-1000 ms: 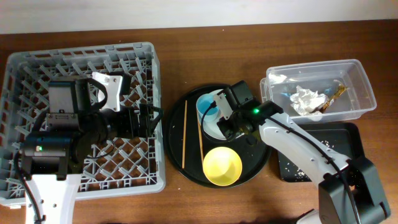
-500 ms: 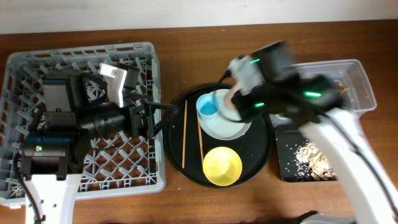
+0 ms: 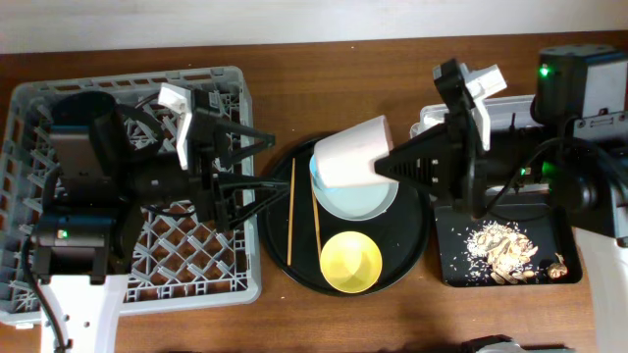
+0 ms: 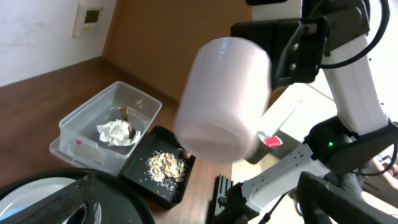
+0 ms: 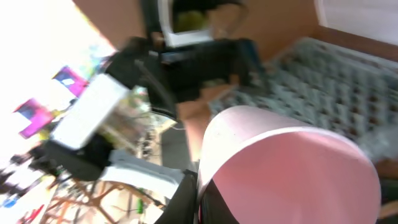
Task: Sort waste into correct bins and load items into the dishwasher rack
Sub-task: 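Grasp the pink cup with the right gripper and lift it, then hand the pink cup from the right gripper to the left gripper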
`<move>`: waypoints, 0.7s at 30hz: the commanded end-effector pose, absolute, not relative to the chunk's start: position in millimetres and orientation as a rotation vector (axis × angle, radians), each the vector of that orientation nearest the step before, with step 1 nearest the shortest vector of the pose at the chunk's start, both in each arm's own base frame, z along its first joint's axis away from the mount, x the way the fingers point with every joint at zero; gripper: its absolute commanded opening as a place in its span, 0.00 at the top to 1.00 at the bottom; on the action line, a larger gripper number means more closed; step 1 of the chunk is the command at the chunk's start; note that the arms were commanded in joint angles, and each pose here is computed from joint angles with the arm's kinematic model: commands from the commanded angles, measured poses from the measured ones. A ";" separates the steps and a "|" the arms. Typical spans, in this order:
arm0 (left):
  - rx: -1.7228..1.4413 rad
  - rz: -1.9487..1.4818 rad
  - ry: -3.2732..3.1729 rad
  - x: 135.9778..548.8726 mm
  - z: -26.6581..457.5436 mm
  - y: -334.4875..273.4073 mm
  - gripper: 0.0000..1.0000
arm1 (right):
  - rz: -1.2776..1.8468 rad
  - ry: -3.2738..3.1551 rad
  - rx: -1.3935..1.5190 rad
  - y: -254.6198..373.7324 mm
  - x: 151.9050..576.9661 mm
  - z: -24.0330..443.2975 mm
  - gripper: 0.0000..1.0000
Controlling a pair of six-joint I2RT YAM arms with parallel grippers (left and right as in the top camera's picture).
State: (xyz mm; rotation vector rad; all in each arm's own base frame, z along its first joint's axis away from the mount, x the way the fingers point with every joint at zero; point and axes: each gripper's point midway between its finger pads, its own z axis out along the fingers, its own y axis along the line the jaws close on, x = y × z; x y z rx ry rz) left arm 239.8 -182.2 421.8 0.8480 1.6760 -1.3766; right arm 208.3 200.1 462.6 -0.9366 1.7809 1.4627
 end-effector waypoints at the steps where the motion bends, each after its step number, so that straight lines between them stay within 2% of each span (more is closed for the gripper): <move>1: 0.941 -1.384 1.597 227.7 432.8 -191.9 0.01 | 1.606 1.630 -1.048 208.5 184.0 481.8 0.96; 14: 1.107 -1.467 1.496 196.8 441.0 -224.5 0.02 | 1.629 1.577 -1.143 224.3 174.0 482.4 0.96; 17: 1.122 -1.465 1.479 195.0 442.6 -226.6 0.11 | 1.628 1.572 -1.149 225.7 175.4 481.7 0.96; 18: 1.124 -1.463 1.475 195.0 443.0 -226.6 0.18 | 1.629 1.574 -1.148 225.9 176.1 481.3 0.96; 21: 1.124 -1.462 1.473 195.1 443.2 -226.6 0.22 | 1.622 1.588 -1.141 226.7 179.9 478.6 0.96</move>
